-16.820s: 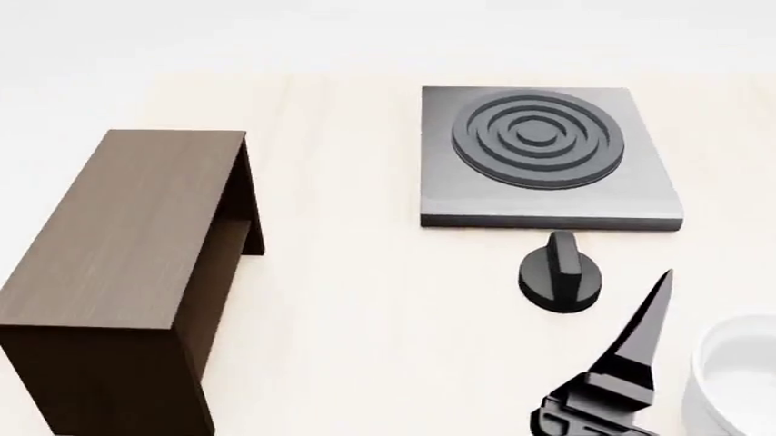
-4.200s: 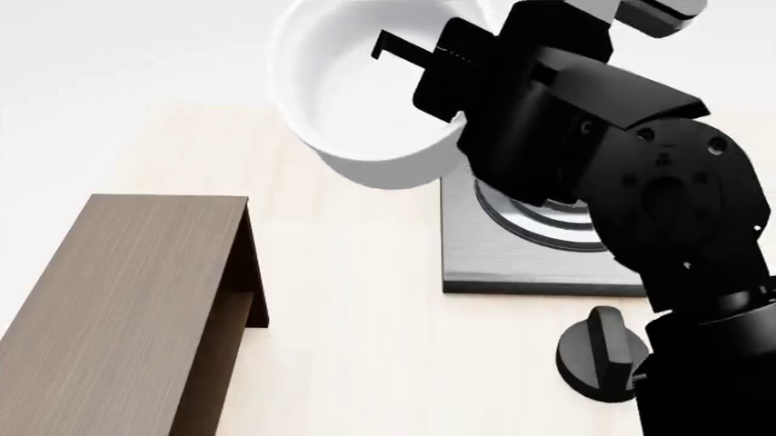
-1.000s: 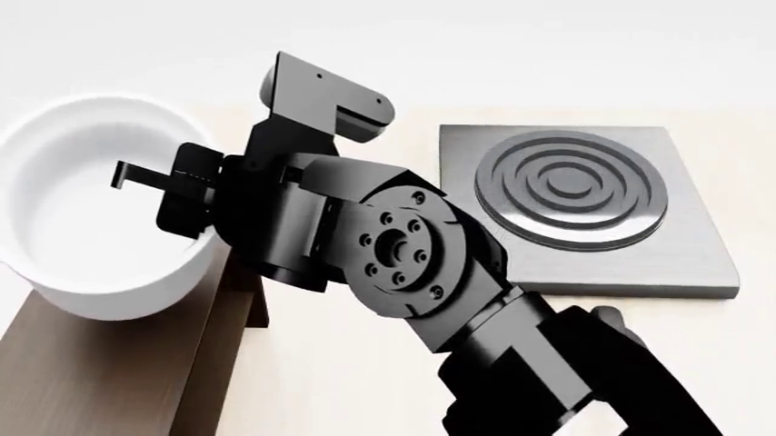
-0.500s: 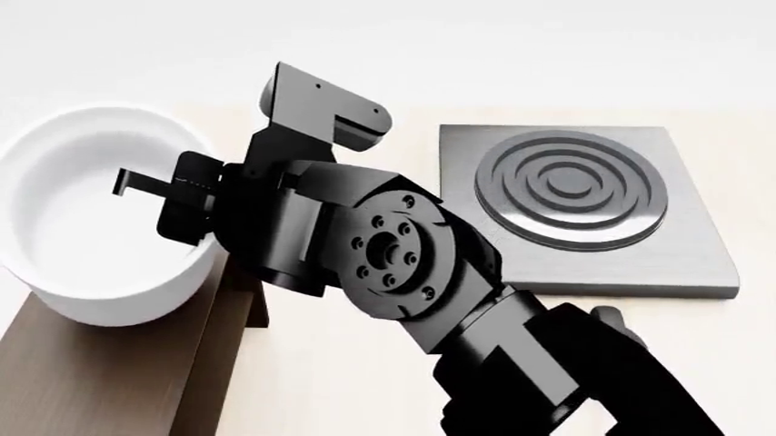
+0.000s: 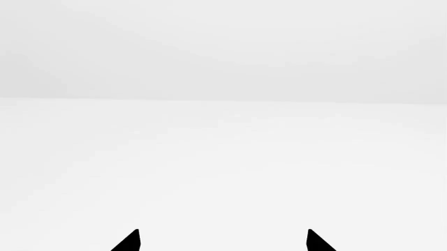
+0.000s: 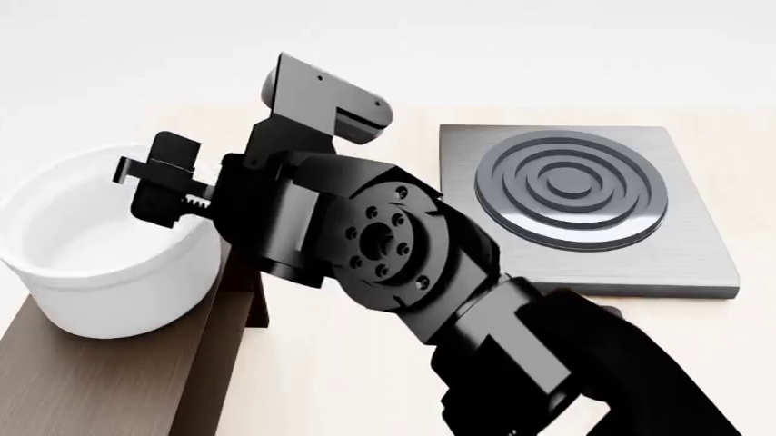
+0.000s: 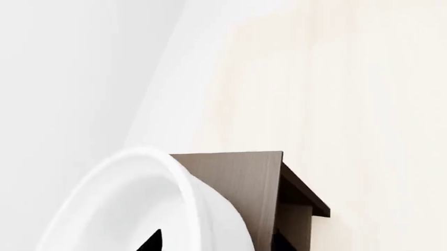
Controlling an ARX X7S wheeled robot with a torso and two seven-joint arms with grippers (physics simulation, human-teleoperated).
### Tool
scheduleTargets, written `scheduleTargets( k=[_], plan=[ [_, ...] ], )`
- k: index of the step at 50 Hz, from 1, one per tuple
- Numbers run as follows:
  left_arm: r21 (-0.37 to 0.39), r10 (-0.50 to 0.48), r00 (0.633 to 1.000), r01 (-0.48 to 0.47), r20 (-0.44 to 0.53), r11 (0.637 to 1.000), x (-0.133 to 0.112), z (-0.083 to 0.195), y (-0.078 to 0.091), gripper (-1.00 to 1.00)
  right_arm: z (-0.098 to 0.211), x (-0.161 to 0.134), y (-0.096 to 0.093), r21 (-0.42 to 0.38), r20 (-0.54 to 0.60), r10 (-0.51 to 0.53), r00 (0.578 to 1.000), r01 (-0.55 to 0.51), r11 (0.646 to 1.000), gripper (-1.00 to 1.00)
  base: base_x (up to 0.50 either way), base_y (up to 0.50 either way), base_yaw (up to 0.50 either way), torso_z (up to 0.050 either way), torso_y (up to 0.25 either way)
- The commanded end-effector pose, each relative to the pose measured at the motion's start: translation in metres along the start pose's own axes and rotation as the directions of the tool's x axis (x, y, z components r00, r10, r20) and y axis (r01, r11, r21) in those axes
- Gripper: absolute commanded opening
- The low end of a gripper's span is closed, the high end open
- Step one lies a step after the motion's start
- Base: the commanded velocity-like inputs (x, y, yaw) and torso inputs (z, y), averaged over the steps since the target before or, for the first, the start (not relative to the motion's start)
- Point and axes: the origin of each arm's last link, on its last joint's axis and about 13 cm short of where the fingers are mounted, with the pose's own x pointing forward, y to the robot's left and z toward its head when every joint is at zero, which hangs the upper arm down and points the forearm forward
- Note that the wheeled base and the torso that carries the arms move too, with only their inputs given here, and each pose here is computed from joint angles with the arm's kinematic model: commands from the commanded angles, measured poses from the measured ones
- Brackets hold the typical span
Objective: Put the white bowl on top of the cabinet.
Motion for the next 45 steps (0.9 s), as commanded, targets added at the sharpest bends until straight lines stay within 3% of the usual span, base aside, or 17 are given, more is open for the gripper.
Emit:
scheduleTargets(
  k=[1, 22, 30, 34, 45],
  plan=[
    [-0.011, -0.008, 1.000, 0.008, 0.008, 1.000, -0.001, -0.001, 0.003, 1.00, 0.005, 0.000, 0.008, 0.010, 0.026, 0.040, 0.999, -0.041, 0.999, 1.00, 0.00, 0.00, 0.00, 0.000, 0.000],
    [-0.013, -0.008, 1.000, 0.009, 0.008, 1.000, 0.000, -0.001, 0.003, 1.00, 0.006, -0.008, 0.010, 0.011, 0.042, 0.054, 0.998, -0.054, 0.998, 1.00, 0.00, 0.00, 0.00, 0.000, 0.000],
    [-0.015, -0.009, 1.000, 0.009, 0.008, 1.000, -0.001, -0.001, 0.003, 1.00, 0.015, -0.035, 0.024, -0.038, 0.109, 0.090, 0.990, -0.087, 0.995, 1.00, 0.00, 0.00, 0.00, 0.000, 0.000],
    [-0.015, -0.011, 1.000, 0.011, 0.007, 1.000, -0.001, -0.001, 0.002, 1.00, 0.018, -0.045, 0.025, -0.078, 0.158, 0.098, 0.983, -0.086, 0.993, 1.00, 0.00, 0.00, 0.00, 0.000, 0.000],
    [-0.013, -0.012, 1.000, 0.012, 0.007, 1.000, -0.001, -0.001, 0.002, 1.00, 0.025, -0.071, 0.021, -0.097, 0.257, 0.101, 0.961, -0.078, 0.992, 1.00, 0.00, 0.00, 0.00, 0.000, 0.000]
  ],
)
